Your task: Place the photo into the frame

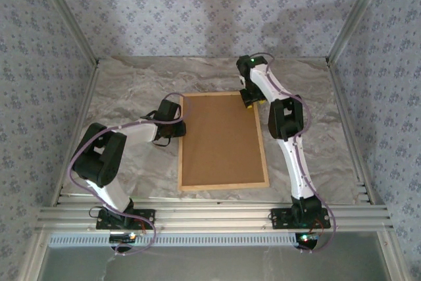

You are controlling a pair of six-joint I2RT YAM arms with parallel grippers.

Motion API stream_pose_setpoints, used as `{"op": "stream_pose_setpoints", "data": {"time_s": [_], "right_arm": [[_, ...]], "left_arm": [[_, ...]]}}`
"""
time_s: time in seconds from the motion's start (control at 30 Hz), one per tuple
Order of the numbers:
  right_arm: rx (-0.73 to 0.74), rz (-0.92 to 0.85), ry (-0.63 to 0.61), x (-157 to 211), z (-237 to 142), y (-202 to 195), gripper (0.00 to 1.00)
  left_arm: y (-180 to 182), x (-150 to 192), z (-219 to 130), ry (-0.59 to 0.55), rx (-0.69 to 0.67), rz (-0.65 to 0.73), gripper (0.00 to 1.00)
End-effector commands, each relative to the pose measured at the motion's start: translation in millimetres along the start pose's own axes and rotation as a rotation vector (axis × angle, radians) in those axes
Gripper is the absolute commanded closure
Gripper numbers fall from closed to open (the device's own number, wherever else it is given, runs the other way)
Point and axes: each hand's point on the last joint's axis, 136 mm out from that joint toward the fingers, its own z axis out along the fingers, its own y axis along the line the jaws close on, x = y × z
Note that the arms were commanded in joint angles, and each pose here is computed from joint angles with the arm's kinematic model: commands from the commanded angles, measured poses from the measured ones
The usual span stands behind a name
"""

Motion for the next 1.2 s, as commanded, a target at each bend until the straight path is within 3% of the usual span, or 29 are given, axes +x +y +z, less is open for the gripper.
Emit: {"op": "stream_pose_setpoints", "data": {"time_s": [0.0, 0.23, 0.53, 0.7, 1.0, 1.17], "right_arm": [[-0.166, 0.015, 0.074, 7, 43, 51, 0.51], [-0.185, 0.030, 0.002, -5, 19, 45, 0.50], [-0.026, 0.043, -0.148, -15, -40, 0, 0.35], [0.089, 0.025, -0.134, -9, -38, -20, 0.21], [0.134, 0.031, -0.108, -5, -26, -35, 0.11], [0.071, 0.069, -0.124, -6, -26, -37, 0.10]], "left_arm": [[20, 49, 11, 0.178, -0.066, 0.028, 0.79], [20, 50, 13, 0.181, -0.066, 0.029, 0.78], [19, 50, 12, 0.180, -0.063, 0.029, 0.79], [20, 50, 12, 0.181, -0.063, 0.033, 0.79], [20, 51, 14, 0.186, -0.063, 0.034, 0.78], [19, 51, 15, 0.188, -0.061, 0.035, 0.79]]}}
